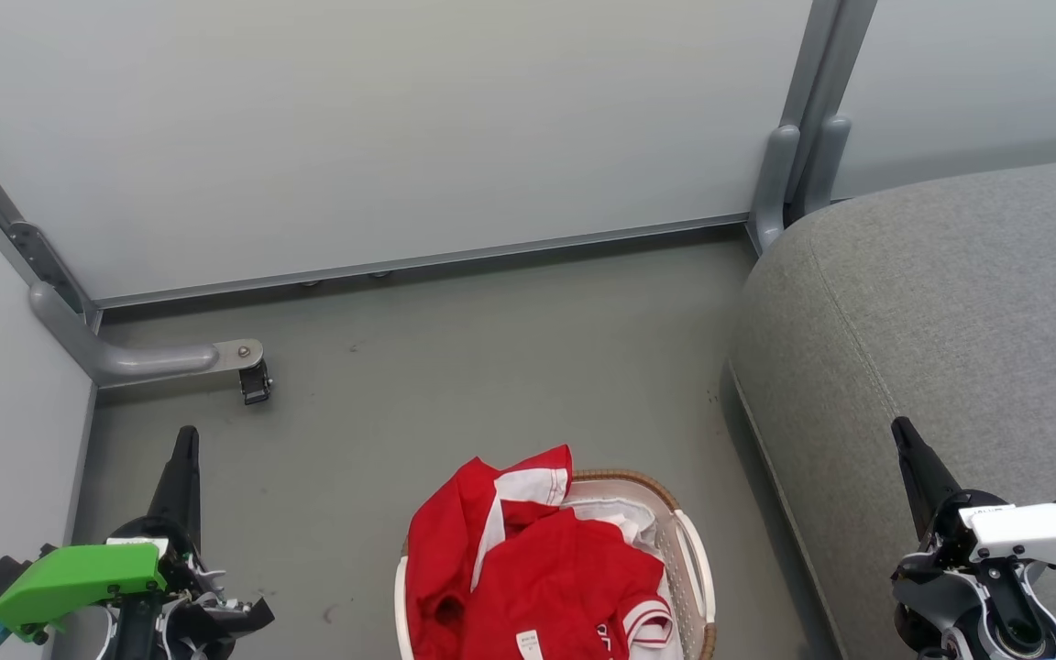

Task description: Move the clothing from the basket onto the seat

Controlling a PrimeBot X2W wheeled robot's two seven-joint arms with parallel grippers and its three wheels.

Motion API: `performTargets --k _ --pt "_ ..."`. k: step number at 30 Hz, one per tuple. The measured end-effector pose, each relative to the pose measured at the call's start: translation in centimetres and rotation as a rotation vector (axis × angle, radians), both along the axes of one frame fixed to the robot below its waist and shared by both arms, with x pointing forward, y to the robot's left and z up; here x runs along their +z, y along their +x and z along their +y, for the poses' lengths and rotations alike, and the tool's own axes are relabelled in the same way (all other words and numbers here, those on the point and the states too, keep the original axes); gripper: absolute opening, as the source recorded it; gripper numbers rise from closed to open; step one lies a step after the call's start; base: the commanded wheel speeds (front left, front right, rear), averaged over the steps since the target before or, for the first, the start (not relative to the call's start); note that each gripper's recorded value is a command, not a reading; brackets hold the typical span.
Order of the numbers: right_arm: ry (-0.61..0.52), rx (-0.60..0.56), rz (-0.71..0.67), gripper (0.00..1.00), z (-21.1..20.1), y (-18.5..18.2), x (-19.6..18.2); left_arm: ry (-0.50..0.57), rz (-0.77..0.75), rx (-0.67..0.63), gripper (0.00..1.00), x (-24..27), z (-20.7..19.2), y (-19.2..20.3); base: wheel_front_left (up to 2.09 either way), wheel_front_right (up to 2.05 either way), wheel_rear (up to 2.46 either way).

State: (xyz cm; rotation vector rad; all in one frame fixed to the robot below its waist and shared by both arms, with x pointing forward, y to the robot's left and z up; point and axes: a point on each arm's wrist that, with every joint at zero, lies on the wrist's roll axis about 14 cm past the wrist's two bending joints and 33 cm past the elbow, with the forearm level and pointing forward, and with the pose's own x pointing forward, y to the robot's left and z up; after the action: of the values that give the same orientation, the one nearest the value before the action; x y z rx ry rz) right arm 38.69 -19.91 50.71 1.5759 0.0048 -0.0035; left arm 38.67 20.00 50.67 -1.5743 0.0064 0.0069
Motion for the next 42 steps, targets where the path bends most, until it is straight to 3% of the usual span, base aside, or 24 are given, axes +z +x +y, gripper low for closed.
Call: performTargets --k 2,3,9,18,29,42 --pt "0.000 0.000 0.000 0.00 0.0 0.0 0.0 0.000 0.000 0.000 0.00 0.0 0.0 0.0 0.00 0.00 0.00" --pt "0.000 0.000 0.001 1.00 0.0 0.0 0.0 0.000 0.001 0.000 1.00 0.0 0.0 0.0 0.00 0.00 0.00" --pt "0.022 0.001 0.096 1.00 0.5 -1.4 -3.2 -0.015 0.100 0.000 1.00 -3.3 -0.3 -1.4 0.00 0.00 0.00" --pt "-0.013 -0.015 0.109 1.00 0.7 -1.5 -3.6 0.005 0.094 0.005 1.00 -3.1 -0.9 -1.5 0.00 0.00 0.00" --pt "-0.141 -0.044 0.113 1.00 0.1 -1.4 -3.6 0.076 0.068 0.023 1.00 -2.2 -1.1 -1.3 0.00 0.00 0.00" --pt "-0.363 -0.047 0.067 1.00 0.2 -0.8 -2.0 0.284 0.038 0.043 1.00 -1.2 -0.7 -1.3 0.00 0.00 0.00"
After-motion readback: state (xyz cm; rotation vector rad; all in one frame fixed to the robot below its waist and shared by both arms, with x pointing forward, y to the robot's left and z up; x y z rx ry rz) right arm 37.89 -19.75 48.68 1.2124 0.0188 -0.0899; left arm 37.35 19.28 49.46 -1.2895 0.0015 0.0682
